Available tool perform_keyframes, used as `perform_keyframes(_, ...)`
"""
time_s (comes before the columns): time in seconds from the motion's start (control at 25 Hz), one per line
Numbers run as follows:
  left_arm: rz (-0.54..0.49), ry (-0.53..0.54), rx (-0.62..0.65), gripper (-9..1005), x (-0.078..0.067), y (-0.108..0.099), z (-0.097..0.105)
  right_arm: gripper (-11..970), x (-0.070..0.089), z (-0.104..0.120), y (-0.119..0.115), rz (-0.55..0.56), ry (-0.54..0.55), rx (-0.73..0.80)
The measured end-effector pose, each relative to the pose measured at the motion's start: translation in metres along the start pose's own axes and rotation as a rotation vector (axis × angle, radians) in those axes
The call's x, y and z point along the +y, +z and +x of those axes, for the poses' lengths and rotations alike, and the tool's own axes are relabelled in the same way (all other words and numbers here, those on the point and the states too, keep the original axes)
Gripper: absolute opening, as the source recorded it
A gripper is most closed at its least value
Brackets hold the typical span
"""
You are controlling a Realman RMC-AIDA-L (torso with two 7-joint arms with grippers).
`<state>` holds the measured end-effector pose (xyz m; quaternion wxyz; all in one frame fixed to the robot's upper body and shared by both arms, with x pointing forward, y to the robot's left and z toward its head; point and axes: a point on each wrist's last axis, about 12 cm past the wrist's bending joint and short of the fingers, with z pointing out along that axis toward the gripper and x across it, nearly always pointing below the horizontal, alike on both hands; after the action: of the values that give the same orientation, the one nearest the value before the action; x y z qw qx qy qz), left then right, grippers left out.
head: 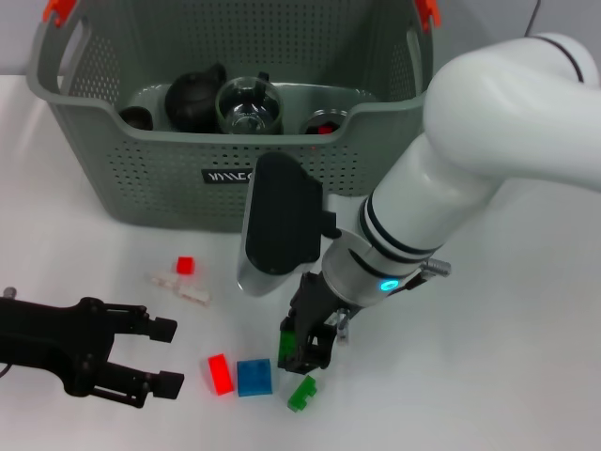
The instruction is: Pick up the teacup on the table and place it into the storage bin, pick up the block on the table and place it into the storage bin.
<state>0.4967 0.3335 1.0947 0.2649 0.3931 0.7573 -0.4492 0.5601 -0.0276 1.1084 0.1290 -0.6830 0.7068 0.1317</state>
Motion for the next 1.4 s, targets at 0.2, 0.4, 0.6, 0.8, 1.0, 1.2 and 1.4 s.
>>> perform_keyframes(0.2,-0.001,-0.002,-0.003,876,-0.001,-0.002,0.001,425,-0.007,-0.002,-0.016,-0.007,0.032,-0.039)
perform_keyframes(0.4,-0.003,-0.002,-0.005,876,-0.001,-0.003,0.001,425,-0.020,-0.006,-0.051,0.035,0.052,-0.108)
perform_keyframes(0.6,-0.003,0.006,-0.007,876,-0.001,-0.003,0.000,425,-0.033,-0.019,-0.111,0.102,0.070,-0.286)
perform_keyframes(0.8,-0.001,0.013,-0.006,876,0.000,-0.002,-0.002,426,-0.051,-0.021,-0.168,0.218,0.102,-0.456)
perform_keyframes(1.0,0.003,0.020,-0.006,875,0.000,-0.001,-0.004,426,-0.086,-0.006,-0.193,0.392,0.221,-0.513)
perform_keyframes(1.2,0.005,0.024,-0.006,875,0.000,0.000,-0.006,426,-0.119,0.016,-0.174,0.539,0.324,-0.449)
perform_keyframes(1.4,0.007,0.026,-0.005,875,0.001,0.000,-0.007,425,-0.137,0.032,-0.146,0.601,0.378,-0.391)
